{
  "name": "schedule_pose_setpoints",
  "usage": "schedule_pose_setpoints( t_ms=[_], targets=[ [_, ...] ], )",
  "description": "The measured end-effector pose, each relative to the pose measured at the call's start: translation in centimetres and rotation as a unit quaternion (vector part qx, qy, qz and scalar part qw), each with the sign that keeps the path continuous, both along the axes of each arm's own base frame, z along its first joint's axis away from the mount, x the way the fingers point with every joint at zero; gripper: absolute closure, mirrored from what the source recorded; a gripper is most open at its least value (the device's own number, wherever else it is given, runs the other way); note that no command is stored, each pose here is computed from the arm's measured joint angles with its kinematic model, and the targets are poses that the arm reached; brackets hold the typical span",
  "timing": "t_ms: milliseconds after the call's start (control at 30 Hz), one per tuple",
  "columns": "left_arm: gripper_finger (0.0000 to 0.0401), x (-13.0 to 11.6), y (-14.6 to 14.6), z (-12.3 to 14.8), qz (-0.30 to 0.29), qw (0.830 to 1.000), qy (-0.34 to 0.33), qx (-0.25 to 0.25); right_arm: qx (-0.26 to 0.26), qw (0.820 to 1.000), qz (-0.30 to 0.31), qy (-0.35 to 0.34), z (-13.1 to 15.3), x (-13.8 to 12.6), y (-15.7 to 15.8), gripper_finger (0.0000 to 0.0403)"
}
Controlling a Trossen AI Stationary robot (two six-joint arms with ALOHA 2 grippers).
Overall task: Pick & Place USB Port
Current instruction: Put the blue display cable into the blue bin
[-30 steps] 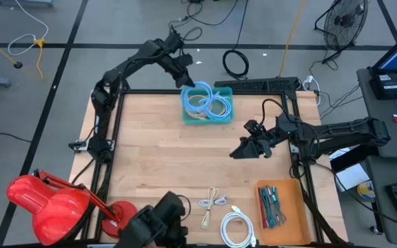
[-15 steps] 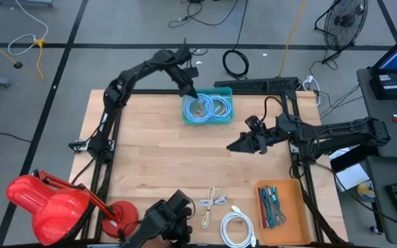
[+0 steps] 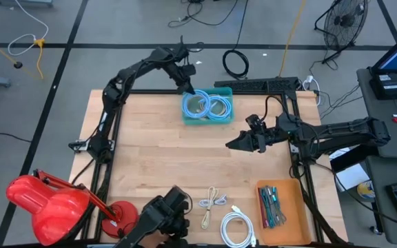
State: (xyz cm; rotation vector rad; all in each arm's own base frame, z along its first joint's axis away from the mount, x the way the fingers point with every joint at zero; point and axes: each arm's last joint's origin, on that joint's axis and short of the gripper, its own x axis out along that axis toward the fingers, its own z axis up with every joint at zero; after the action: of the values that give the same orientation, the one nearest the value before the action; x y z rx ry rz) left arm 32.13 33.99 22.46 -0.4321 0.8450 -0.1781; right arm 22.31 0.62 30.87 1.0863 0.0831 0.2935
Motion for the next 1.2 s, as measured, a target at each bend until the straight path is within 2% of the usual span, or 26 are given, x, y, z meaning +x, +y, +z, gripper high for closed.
schedule_pose_setpoints(
  t_ms=[333,433,933,1200],
  targets=[
    [0.0391,1.9,-0.9,-4.2,-0.022,0.998,0.046,-0.036,0.003,1.000,0.000,0.001,0.0,0.0,0.0,0.0261],
    [0.0391,2.5,-1.2,-4.8,-0.024,0.997,0.071,-0.010,0.003,1.000,0.000,0.000,0.0,0.0,0.0,0.0261],
    [0.0390,2.3,-0.4,-4.1,0.012,0.985,0.146,0.089,0.003,1.000,0.001,0.000,0.0,0.0,0.0,0.0261],
    [0.0337,3.2,-0.4,-2.4,0.024,0.982,0.139,0.124,0.003,1.000,0.001,0.000,0.0,0.0,0.0,0.0261]
  ],
)
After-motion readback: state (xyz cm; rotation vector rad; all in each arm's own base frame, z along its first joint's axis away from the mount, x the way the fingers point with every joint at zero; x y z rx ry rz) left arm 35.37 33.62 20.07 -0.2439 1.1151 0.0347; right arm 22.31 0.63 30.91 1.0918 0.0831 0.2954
